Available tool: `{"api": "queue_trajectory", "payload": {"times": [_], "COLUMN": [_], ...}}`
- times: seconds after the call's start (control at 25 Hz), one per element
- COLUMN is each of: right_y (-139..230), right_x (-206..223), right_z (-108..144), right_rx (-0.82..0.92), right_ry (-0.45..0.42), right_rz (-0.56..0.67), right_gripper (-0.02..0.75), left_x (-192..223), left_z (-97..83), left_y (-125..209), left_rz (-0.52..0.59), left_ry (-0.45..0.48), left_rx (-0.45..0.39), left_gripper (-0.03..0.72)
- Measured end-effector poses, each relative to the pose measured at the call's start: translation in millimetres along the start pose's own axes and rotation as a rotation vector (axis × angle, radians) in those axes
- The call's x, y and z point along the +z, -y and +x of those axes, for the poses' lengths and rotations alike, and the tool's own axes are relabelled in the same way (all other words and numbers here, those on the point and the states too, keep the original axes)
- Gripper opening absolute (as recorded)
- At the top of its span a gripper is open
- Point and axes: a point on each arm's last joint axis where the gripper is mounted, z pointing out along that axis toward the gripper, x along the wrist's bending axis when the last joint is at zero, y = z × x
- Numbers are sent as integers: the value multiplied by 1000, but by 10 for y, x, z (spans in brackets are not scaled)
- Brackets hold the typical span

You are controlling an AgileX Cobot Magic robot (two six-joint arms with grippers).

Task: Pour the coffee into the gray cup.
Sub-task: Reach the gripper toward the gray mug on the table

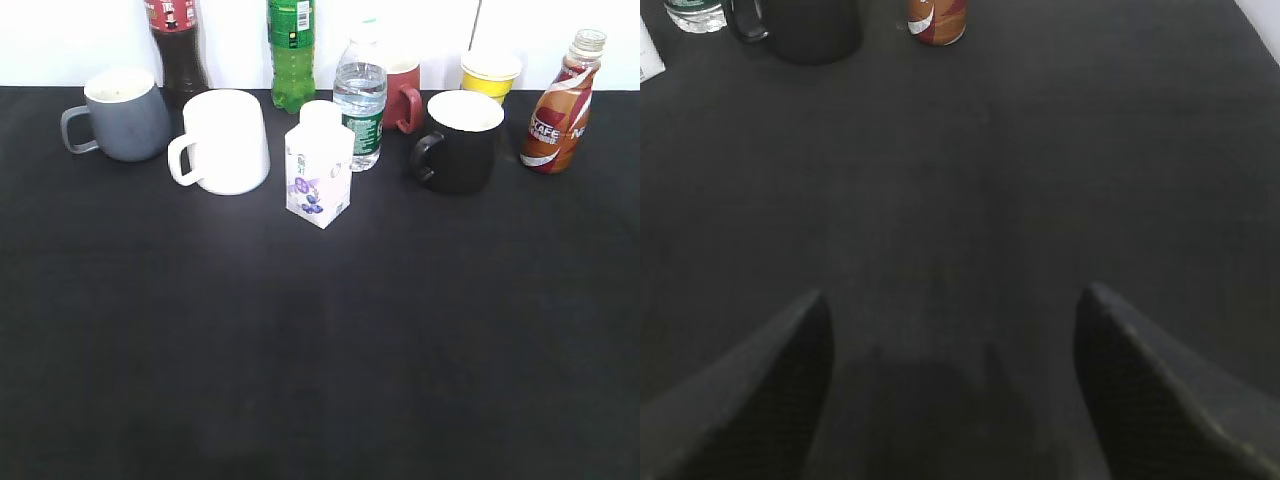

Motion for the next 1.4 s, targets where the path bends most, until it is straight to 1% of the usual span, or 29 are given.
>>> {"api": "queue_trajectory", "payload": {"times": [0.4, 0.48, 0.56, 0.6, 0.68, 0.72, 0.76, 0.84, 0.92, 1.0, 1.04, 1.08, 1.12, 1.2, 1.28, 1.32, 1.4], "right_y": [0, 0, 0, 0, 0, 0, 0, 0, 0, 0, 0, 0, 0, 0, 0, 0, 0], "right_x": [0, 0, 0, 0, 0, 0, 0, 0, 0, 0, 0, 0, 0, 0, 0, 0, 0], "right_z": [0, 0, 0, 0, 0, 0, 0, 0, 0, 0, 0, 0, 0, 0, 0, 0, 0], "right_rx": [0, 0, 0, 0, 0, 0, 0, 0, 0, 0, 0, 0, 0, 0, 0, 0, 0], "right_ry": [0, 0, 0, 0, 0, 0, 0, 0, 0, 0, 0, 0, 0, 0, 0, 0, 0], "right_rz": [0, 0, 0, 0, 0, 0, 0, 0, 0, 0, 0, 0, 0, 0, 0, 0, 0], "right_gripper": [587, 587, 587, 587, 587, 587, 587, 587, 587, 587, 587, 587, 587, 587, 587, 587, 587], "left_x": [0, 7, 50, 70, 128, 188, 264, 523, 809, 1191, 1392, 1663, 1835, 2189, 2508, 2669, 2924], "left_z": [-3, -46, -61, -59, -33, 2, 27, 62, 88, 120, 134, 149, 153, 171, 190, 191, 147], "left_y": [0, -11, -88, -156, -360, -474, -564, -743, -900, -964, -964, -930, -888, -797, -673, -581, -393], "left_rz": [0, -2, 3, -24, -173, -236, -266, -290, -386, -446, -431, -378, -345, -318, -316, -309, -298], "left_ry": [3, 51, 70, 70, 50, 14, -10, -35, -46, -56, -60, -62, -61, -65, -70, -64, -11], "left_rx": [-2, -29, -45, -50, -54, -33, -16, 2, 4, -2, -2, -2, -2, 0, 7, 22, 89], "left_gripper": [581, 564, 561, 559, 554, 553, 554, 552, 552, 551, 551, 551, 551, 531, 504, 490, 454]}}
